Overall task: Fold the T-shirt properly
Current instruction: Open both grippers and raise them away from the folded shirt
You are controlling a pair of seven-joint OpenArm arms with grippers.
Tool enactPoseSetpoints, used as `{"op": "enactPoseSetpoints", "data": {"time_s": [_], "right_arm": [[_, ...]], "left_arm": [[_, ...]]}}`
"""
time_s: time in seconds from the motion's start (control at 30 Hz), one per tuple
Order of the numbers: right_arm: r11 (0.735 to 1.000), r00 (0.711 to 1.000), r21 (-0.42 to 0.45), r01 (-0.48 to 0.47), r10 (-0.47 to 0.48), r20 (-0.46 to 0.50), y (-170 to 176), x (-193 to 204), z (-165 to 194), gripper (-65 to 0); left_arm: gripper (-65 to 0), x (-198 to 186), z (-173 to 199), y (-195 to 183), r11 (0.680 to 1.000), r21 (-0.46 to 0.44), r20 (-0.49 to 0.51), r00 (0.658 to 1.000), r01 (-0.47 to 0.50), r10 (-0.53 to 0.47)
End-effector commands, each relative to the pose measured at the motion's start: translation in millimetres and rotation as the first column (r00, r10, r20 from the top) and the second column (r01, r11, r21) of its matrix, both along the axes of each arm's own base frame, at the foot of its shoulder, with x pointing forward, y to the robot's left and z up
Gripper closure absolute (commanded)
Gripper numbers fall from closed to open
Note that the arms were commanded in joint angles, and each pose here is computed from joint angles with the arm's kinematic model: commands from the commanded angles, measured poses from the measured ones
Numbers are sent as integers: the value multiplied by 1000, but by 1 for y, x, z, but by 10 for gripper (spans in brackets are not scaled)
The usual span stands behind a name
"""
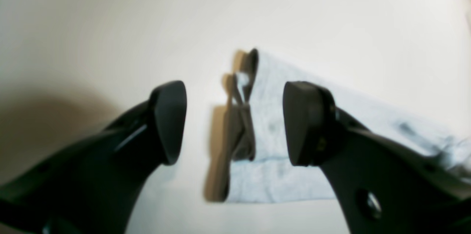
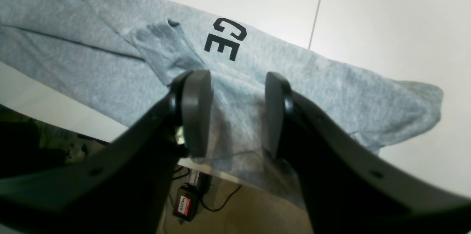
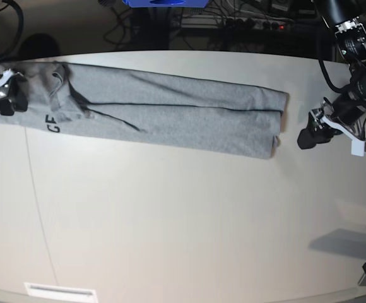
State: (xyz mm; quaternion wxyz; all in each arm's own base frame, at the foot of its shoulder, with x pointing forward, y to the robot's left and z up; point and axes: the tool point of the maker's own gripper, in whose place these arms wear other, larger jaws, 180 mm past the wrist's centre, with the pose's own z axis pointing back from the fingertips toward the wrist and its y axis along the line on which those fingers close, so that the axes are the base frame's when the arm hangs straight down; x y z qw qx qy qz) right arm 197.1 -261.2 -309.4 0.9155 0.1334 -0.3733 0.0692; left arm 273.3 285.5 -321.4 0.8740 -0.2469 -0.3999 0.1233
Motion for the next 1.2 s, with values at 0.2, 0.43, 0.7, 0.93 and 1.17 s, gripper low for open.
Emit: {"op": "enactPoseSetpoints", "data": {"time_s": [0.2,0.43,0.7,0.93,1.17], "right_arm": [[1000,1000,-4,-12,12,18,0,-2,6,-242],[1000,1000,-3,-11,11,14,0,-4,5,-239],[1000,1000,-1,-10,10,1,1,-8,2,-239],[1000,1000,5,-14,14,2,3,-7,2,-239],[990,994,90,-112,113,0,49,1,-9,-239]], "left_arm": [[-410,1,-2,3,989,-146,12,1000,-21,23],[-410,9,-38,-15,953,-302,-93,996,-27,-1],[-410,4,-80,-34,930,-365,-224,974,-46,-40],[-410,0,-90,-56,930,-368,-256,960,9,-111],[-410,-4,-95,-68,922,-387,-266,955,17,-130]]}}
